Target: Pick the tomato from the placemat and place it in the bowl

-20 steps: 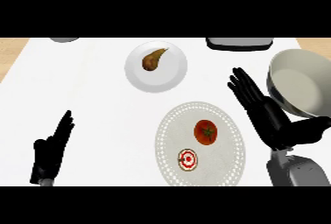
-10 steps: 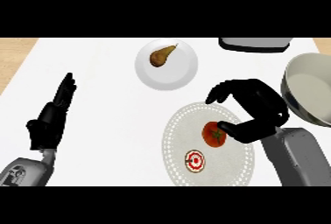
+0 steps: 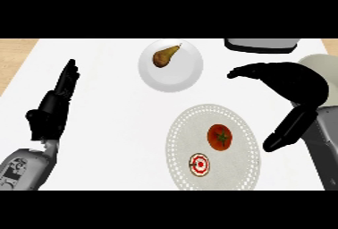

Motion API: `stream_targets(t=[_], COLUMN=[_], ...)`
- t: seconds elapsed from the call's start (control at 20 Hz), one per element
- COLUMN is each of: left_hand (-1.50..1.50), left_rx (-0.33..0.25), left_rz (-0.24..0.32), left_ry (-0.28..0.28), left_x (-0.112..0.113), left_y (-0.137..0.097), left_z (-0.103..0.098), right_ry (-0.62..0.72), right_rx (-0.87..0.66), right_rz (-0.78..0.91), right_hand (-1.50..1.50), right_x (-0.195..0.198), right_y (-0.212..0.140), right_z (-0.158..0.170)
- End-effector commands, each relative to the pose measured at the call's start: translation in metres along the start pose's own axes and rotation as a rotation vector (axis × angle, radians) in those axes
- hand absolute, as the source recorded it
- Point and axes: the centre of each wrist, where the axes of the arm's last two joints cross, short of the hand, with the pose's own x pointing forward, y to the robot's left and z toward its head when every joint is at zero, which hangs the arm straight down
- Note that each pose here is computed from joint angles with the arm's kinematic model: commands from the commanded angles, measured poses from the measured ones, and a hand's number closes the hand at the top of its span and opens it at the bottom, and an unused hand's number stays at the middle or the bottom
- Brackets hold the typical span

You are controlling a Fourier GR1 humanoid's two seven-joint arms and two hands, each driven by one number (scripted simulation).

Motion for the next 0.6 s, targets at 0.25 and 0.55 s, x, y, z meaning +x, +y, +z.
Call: stream_targets(t=[0.25, 0.55], left_hand=[0.0, 0.0], left_rx=[0.0, 0.023], left_rz=[-0.007, -0.016], left_ry=[0.025, 0.033], left_x=[0.011, 0.007], left_y=[-0.01, -0.001], left_z=[-0.007, -0.009], right_ry=[0.048, 0.113], right_rx=[0.382, 0.579], right_rz=[0.314, 0.462], right_hand=[-1.5, -1.5], right_x=[0.055, 0.047], right_y=[-0.016, 0.007], right_z=[-0.035, -0.043])
